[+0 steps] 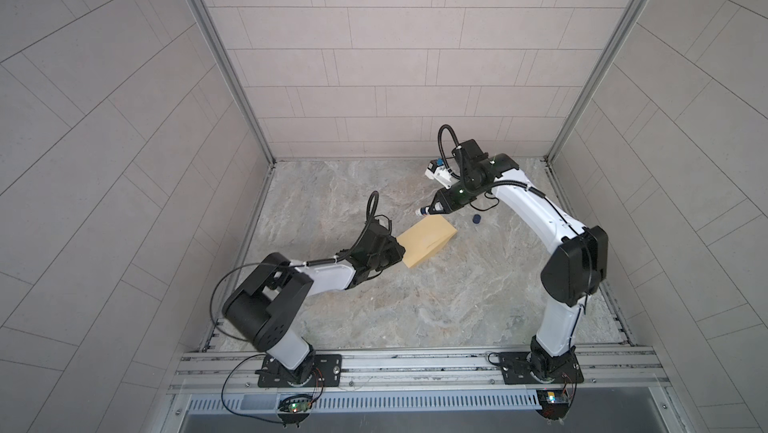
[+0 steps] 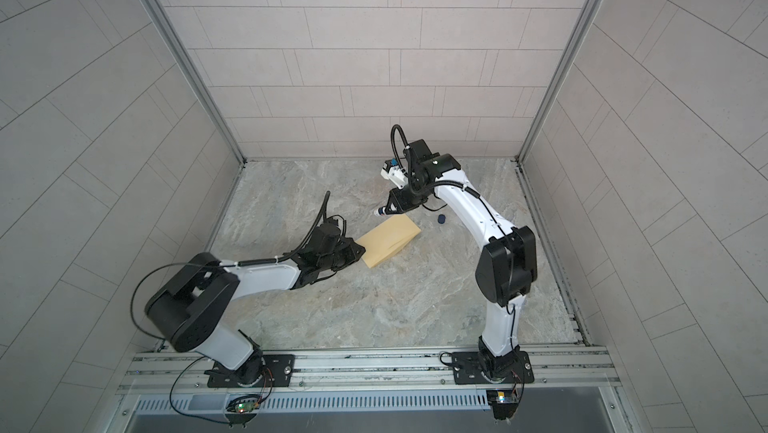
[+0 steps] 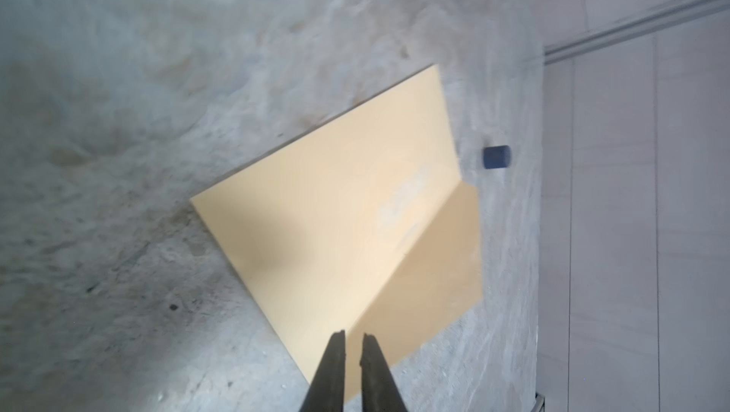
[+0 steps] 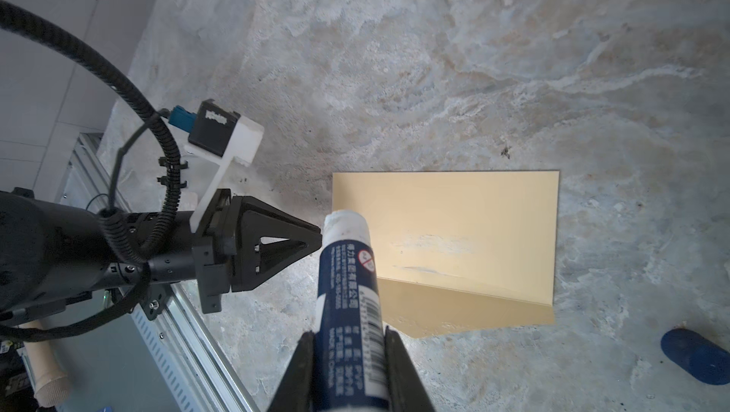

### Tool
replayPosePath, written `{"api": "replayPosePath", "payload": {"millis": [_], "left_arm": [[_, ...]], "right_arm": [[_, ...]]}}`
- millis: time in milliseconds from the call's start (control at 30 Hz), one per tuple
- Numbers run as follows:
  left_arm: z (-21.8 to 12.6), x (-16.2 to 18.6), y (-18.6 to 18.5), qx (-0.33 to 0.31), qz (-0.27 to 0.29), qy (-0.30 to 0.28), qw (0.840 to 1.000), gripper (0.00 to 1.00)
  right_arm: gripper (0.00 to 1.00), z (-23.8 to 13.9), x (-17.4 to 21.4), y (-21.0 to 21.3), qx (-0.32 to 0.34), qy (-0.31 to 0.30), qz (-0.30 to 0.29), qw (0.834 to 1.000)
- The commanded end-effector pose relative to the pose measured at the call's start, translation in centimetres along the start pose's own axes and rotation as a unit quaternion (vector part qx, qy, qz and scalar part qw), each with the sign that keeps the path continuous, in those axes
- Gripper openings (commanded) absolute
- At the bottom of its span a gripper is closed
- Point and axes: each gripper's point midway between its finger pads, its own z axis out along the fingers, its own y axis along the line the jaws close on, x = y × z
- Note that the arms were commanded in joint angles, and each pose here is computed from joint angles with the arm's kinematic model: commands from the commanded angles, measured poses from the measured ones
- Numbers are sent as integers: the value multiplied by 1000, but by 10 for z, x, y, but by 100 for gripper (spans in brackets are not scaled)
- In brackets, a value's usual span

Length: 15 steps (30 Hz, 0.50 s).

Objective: Place the letter into the envelope and seal it
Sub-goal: 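Lift the glue stick with the right gripper while the left gripper rises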

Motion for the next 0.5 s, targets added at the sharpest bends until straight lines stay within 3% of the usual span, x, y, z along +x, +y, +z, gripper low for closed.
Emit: {"api": "replayPosePath", "payload": {"millis": [0, 100, 233, 367, 467], "left_arm": [[-41, -35, -42, 29, 45, -66, 996, 31], [-84, -52, -77, 86, 66, -109, 988, 51], [-143, -65, -110, 182, 63, -179, 965, 75], [-189, -75, -129, 266, 38, -237, 934, 81], [-206, -74, -148, 318, 33, -232, 919, 82]], "right_arm": [[0, -42, -46, 31, -33, -164, -50, 985], [0, -70, -59, 50, -69, -298, -50, 951], [0, -110, -60, 64, -99, -422, -41, 900], [0, -136, -56, 81, -122, -498, -41, 858], [0, -147, -50, 91, -133, -536, -40, 833]]}}
